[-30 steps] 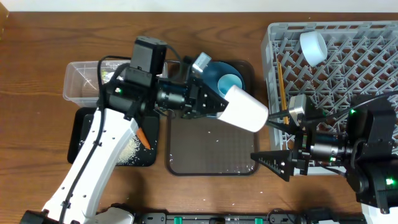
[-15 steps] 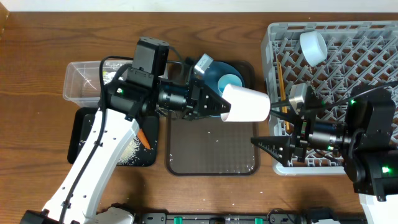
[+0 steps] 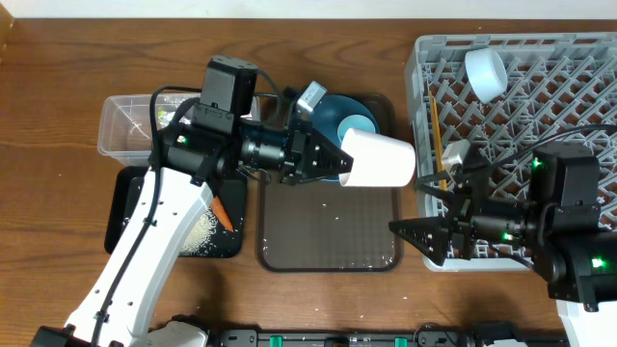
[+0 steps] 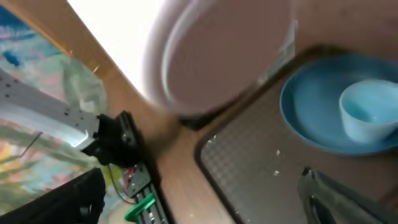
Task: Sort waste into correct bins and load items into the dishwasher rack
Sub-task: 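Bring the open right gripper to the cup held by the left gripper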
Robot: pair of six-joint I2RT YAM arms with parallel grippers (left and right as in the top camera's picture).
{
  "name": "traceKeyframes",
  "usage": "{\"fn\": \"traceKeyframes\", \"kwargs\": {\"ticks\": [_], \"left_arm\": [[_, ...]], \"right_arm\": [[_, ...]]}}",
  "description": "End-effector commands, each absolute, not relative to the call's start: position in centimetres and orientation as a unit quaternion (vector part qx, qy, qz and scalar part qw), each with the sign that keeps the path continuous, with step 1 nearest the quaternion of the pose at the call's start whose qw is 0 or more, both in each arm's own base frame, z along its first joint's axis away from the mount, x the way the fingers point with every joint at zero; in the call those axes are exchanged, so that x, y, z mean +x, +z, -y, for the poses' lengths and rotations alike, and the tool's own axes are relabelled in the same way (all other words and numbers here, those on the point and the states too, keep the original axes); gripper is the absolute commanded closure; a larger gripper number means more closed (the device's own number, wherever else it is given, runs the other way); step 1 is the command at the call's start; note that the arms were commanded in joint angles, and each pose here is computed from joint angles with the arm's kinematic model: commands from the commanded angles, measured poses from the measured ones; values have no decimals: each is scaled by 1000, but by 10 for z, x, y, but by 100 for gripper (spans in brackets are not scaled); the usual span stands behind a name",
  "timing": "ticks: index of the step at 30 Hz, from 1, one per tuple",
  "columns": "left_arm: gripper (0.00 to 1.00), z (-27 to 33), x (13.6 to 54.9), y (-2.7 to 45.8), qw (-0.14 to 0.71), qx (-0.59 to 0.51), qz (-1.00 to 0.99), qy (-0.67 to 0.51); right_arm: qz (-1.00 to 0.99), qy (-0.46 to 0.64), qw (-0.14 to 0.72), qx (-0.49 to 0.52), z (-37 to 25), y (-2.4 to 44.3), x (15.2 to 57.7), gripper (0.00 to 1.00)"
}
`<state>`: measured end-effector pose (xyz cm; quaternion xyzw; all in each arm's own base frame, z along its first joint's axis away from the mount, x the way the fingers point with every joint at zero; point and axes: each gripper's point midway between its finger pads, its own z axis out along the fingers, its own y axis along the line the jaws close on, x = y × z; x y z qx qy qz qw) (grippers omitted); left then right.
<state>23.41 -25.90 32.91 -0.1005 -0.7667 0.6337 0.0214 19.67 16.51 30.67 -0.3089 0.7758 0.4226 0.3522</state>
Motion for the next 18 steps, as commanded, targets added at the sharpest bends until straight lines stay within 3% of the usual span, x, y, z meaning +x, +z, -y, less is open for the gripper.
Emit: {"fn": "traceKeyframes", "kwargs": {"ticks": [1,6,18], "left_arm": [[94,258,229,335,19,-120,759,639],[94,254,219,327,32,-121,764,632],[94,261,209,326,42,-137,762,631]], "right_arm": [[-735,448,378,-341,-172,328,193,2],[-710,441,413,-363,-174,340,200,1],[-695,460,409,-371,-178,345,194,1]]}}
